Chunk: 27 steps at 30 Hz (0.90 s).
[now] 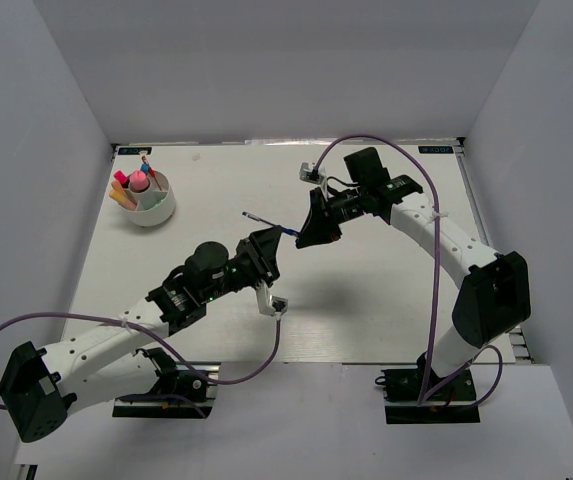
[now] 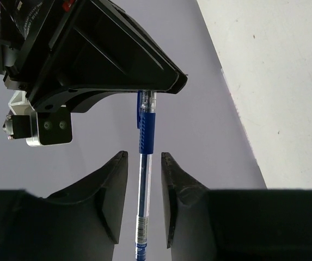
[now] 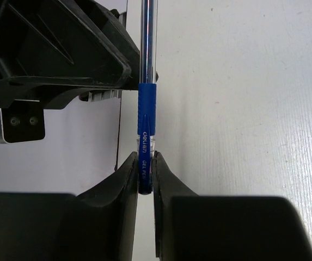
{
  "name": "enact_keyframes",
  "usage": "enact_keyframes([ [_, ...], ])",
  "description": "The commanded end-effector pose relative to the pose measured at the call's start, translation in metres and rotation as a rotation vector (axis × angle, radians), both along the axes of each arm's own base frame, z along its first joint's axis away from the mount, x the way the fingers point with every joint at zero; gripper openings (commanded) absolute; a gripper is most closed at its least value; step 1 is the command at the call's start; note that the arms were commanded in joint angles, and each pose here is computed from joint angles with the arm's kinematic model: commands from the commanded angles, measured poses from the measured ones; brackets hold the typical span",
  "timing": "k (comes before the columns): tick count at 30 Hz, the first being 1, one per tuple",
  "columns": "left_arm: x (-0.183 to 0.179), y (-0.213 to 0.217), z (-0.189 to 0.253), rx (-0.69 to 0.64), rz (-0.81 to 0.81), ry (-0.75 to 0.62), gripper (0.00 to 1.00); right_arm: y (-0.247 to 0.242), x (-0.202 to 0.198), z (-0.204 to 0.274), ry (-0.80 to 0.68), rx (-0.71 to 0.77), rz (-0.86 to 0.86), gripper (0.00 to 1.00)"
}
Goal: Sort the stationery into containers
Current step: Cap the pen, then pass the stationery from the right arm to the left
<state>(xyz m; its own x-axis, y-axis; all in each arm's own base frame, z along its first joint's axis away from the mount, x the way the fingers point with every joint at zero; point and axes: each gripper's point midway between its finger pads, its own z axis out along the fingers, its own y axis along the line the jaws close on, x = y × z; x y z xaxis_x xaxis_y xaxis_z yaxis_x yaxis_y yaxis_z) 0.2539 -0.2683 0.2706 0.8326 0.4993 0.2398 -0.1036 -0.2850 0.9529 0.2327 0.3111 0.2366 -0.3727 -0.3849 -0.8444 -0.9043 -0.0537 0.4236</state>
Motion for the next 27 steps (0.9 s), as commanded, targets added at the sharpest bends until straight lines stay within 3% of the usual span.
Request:
enact_keyframes([
  [1, -0.002, 0.002, 0.003, -0.017, 0.004, -0.012, 0.42, 0.002, -0.003, 0.016, -0.032, 0.043, 0.019, 0.00],
  [7, 0.002, 0.009, 0.002, -0.004, 0.045, -0.003, 0.48, 0.000, -0.004, 0.020, -0.038, 0.048, 0.015, 0.00],
  [21, 0.017, 0.027, 0.012, -0.045, 0.178, -0.008, 0.50, -0.008, -0.013, 0.014, -0.032, 0.020, 0.017, 0.00],
  [27, 0.007, 0.032, 0.011, -0.035, 0.157, 0.030, 0.52, -0.008, -0.009, 0.015, 0.000, 0.021, 0.000, 0.00],
])
